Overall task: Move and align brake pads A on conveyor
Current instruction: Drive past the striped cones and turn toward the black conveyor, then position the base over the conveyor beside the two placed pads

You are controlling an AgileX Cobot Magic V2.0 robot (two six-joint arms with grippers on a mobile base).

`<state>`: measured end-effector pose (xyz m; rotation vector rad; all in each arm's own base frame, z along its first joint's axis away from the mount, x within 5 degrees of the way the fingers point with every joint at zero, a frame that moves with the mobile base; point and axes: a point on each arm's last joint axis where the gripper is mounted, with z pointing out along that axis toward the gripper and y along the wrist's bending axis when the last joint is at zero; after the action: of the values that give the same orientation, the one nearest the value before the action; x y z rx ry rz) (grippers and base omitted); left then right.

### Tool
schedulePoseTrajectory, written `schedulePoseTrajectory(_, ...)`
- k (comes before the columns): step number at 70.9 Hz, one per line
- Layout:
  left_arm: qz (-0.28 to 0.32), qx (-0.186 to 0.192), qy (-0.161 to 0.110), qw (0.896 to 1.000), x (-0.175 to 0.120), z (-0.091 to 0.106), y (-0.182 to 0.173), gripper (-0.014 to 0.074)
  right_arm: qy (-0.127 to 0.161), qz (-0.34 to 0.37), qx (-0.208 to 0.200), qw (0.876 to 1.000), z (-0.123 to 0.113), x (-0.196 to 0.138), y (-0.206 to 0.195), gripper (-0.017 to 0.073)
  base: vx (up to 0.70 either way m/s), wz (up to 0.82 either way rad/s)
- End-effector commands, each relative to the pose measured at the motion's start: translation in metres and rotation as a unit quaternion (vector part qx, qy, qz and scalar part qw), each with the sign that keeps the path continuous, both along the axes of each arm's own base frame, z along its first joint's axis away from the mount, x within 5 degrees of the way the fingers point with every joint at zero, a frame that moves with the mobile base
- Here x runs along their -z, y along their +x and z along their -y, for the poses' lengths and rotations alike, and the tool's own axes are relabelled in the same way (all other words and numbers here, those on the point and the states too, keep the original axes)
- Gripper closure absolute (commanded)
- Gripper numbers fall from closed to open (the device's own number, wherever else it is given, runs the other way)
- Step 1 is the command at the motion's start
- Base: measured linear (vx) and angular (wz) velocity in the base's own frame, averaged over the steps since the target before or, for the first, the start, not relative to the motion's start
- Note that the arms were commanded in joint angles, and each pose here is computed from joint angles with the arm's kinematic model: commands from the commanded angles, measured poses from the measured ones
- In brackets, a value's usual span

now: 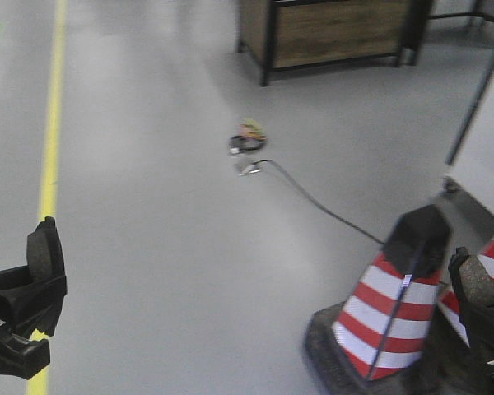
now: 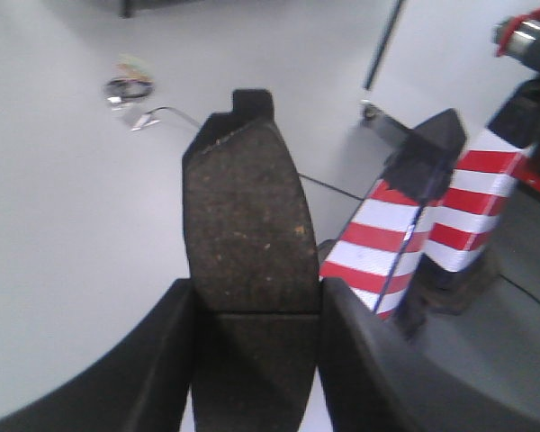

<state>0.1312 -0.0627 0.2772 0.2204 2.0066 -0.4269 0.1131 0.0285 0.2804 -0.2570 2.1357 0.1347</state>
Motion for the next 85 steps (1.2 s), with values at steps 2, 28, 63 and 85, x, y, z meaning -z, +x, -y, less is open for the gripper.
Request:
schedulePoseTrajectory(2,0.059,0.003,-0.029,0.998,-0.0192,0.0020,0.0023,0.0385,0.010,0.056,-0.002,0.998,-0.0009,-0.0165,0.0045,0.0517,0.36,-0.87)
schedulePoseTrajectory(28,0.059,0.003,-0.029,0.998,-0.0192,0.0020,0.0023,0.0385,0.010,0.056,-0.002,0.998,-0.0009,-0.0165,0.0045,0.0517,0.33,-0.88)
schedulePoseTrajectory(63,0.059,0.003,-0.029,0.998,-0.0192,0.0020,0.0023,0.0385,0.010,0.056,-0.002,0.998,-0.0009,-0.0165,0.0045,0.0517,0.24,-0.90)
schedulePoseTrajectory(85,0.059,0.003,-0.029,0.998,-0.0192,0.0020,0.0023,0.0385,0.010,0.056,-0.002,0.998,-0.0009,-0.0165,0.0045,0.0517,0.18,-0.80)
